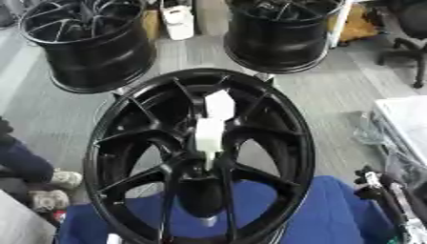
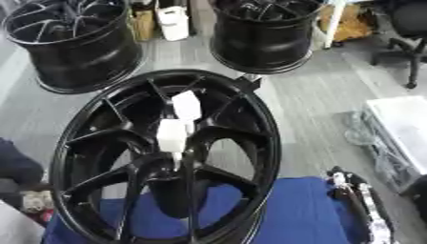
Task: Pull the pin out of the wheel hub.
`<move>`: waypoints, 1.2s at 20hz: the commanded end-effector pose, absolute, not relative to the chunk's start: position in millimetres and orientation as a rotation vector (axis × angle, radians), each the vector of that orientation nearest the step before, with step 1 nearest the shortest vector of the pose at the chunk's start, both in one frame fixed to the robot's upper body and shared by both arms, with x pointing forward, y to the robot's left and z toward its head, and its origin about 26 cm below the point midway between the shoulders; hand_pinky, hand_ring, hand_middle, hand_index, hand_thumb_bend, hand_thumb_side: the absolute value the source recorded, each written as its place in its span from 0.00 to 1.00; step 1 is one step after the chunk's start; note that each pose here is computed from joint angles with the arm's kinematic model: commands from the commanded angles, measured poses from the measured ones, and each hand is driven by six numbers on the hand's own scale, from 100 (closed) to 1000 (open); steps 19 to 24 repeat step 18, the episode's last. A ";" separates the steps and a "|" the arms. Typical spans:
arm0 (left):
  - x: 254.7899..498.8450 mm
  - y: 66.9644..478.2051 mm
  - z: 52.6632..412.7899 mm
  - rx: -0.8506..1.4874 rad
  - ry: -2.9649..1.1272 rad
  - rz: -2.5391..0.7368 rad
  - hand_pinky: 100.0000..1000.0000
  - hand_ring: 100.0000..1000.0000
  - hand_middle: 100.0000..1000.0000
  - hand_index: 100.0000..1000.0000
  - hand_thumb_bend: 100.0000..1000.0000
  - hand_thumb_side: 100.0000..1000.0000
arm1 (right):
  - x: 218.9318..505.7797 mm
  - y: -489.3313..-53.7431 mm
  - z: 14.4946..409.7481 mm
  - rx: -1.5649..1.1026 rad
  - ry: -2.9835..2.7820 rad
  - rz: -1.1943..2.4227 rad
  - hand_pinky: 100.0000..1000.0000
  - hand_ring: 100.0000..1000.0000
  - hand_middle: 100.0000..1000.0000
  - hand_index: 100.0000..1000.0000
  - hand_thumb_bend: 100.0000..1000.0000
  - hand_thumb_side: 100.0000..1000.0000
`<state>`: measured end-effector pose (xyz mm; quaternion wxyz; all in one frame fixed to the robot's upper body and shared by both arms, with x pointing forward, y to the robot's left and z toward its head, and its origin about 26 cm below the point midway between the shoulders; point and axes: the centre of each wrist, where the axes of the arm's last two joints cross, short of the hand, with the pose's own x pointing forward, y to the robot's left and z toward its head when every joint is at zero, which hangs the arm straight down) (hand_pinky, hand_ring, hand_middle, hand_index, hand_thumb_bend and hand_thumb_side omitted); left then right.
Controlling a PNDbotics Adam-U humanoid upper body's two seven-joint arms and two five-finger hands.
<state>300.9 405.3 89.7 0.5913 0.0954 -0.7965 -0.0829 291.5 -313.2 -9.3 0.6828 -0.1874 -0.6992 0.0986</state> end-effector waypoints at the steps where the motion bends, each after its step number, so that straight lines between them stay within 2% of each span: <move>1: 292.7 394.2 101.0 0.246 -1.919 -0.121 0.69 0.59 0.58 0.69 0.41 0.60 | 295.0 -315.2 -1.2 -0.431 -1.593 0.207 0.55 0.49 0.53 0.68 0.00 0.89; 10: 283.2 364.2 76.1 0.155 -1.859 0.063 0.68 0.57 0.55 0.67 0.41 0.63 | 296.4 -313.7 -0.2 -0.425 -1.598 0.203 0.55 0.49 0.53 0.68 0.00 0.89; 24: 283.7 360.0 72.0 0.108 -1.838 0.093 0.68 0.55 0.53 0.66 0.40 0.64 | 297.1 -312.9 0.5 -0.422 -1.602 0.205 0.55 0.49 0.53 0.68 0.00 0.89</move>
